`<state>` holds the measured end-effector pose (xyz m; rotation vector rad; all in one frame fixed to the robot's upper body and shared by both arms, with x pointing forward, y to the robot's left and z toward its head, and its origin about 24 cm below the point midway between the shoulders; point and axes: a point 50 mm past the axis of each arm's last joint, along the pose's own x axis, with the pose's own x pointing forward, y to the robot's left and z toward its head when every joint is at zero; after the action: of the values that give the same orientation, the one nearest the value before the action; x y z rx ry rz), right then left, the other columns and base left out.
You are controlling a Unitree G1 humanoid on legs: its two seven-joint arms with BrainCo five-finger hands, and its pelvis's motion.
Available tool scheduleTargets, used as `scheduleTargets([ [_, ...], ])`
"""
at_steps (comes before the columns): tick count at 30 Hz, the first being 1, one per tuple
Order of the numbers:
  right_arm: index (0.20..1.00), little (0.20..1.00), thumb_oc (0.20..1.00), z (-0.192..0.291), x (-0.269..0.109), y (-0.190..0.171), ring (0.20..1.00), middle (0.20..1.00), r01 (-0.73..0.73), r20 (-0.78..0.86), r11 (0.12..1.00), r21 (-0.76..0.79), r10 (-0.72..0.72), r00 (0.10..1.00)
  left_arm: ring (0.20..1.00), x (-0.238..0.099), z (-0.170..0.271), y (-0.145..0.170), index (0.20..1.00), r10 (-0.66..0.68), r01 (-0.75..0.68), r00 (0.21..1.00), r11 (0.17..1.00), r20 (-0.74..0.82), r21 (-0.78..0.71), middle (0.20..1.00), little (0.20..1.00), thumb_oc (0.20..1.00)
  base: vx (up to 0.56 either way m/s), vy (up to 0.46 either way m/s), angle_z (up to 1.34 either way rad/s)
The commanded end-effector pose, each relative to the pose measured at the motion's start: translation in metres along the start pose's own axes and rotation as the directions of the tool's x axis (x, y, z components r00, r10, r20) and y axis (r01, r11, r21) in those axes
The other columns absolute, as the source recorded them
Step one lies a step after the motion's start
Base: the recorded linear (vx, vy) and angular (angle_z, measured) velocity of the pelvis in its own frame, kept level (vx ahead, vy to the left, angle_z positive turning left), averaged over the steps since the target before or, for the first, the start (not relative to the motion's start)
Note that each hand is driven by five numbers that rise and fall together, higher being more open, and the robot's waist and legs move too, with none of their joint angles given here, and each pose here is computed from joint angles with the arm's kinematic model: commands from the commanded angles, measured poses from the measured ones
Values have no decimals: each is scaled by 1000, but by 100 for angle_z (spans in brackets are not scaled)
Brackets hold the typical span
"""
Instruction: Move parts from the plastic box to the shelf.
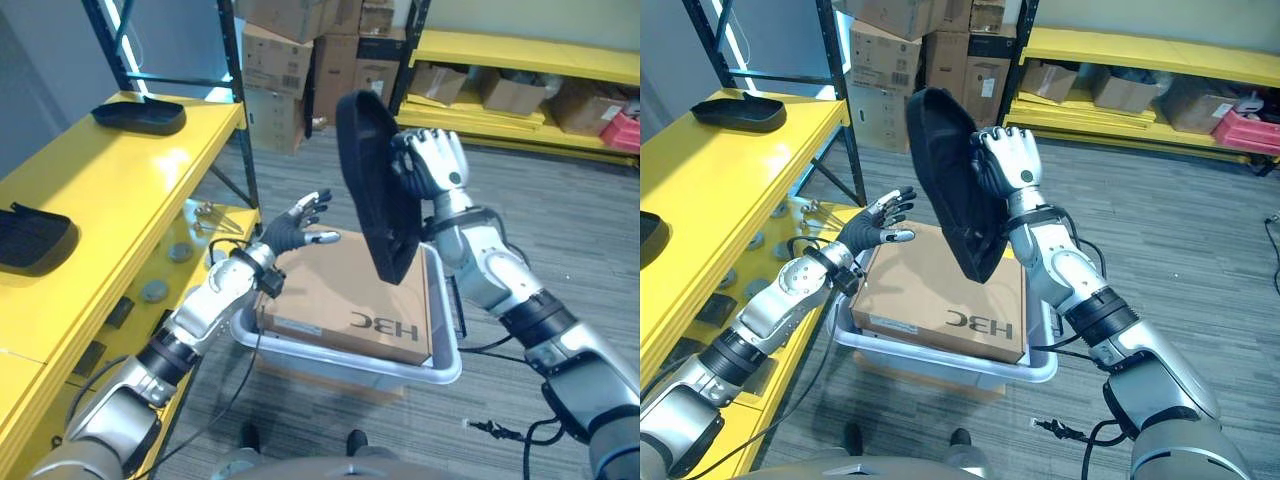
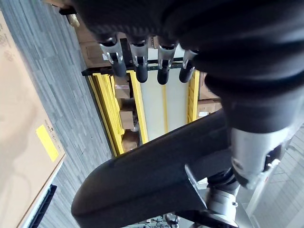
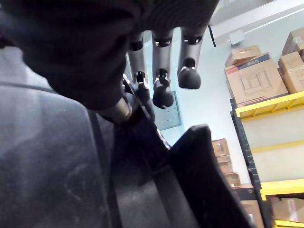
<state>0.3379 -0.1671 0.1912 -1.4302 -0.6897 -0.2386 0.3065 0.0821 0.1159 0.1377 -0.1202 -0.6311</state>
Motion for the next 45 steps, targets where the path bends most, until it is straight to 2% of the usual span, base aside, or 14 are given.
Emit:
scheduleTargets([
  [1, 200, 200, 200, 5, 35, -30, 200, 200, 140, 41, 989, -50, -138, 990, 1000, 17, 17, -4, 1000, -41, 37, 998, 995, 38, 95, 1000, 1000, 1000, 0, 0, 0],
  [12, 200, 200, 200, -10, 28, -15, 200, 200, 63, -93, 998, 11, -61, 994, 1000, 14, 2, 1, 1000, 32, -29, 999, 996, -36, 81, 1000, 1000, 1000, -13, -5, 3],
  [13, 200, 200, 200, -13, 28, -13, 200, 200, 43, -114, 999, 23, -40, 993, 1000, 14, -1, 2, 1000, 52, -47, 997, 996, -54, 82, 1000, 1000, 1000, 0, 0, 0],
  [15, 200, 200, 200, -24, 23, -2, 200, 200, -90, -199, 995, 48, 97, 975, 1000, 13, -9, 4, 1000, 107, -104, 990, 994, -96, 41, 1000, 1000, 1000, 0, 0, 0],
  [17, 200, 200, 200, -28, 20, 5, 200, 200, -136, -231, 988, 68, 148, 962, 1000, 12, -14, 6, 1000, 139, -137, 983, 990, -118, 23, 1000, 1000, 1000, 0, 0, 0],
  [20, 200, 200, 200, -42, 2, 33, 200, 200, -278, -340, 950, 145, 312, 887, 1000, 4, -32, 10, 1000, 205, -210, 961, 978, -183, -7, 1000, 1000, 1000, 44, 6, -1],
  [25, 200, 200, 200, -57, -24, 61, 200, 200, -392, -432, 892, 226, 452, 780, 1000, -7, -45, 13, 1000, 234, -238, 947, 971, -221, 5, 1000, 1000, 1000, 60, -9, 0],
  [29, 200, 200, 200, -74, -53, 85, 200, 200, -540, -507, 794, 281, 600, 619, 1000, -19, -54, 15, 1000, 230, -242, 937, 970, -262, -14, 1000, 1000, 1000, 107, -20, 7],
  [35, 200, 200, 200, -89, -66, 93, 200, 200, -608, -556, 741, 285, 645, 525, 1000, -30, -62, 15, 1000, 217, -234, 929, 972, -301, -24, 1000, 1000, 1000, 79, -37, 10],
  [45, 200, 200, 200, -131, -19, 47, 200, 200, -549, -618, 811, 203, 541, 570, 1000, -27, -47, 42, 1000, 289, -295, 932, 956, -219, 6, 1000, 1000, 1000, -111, -23, 13],
])
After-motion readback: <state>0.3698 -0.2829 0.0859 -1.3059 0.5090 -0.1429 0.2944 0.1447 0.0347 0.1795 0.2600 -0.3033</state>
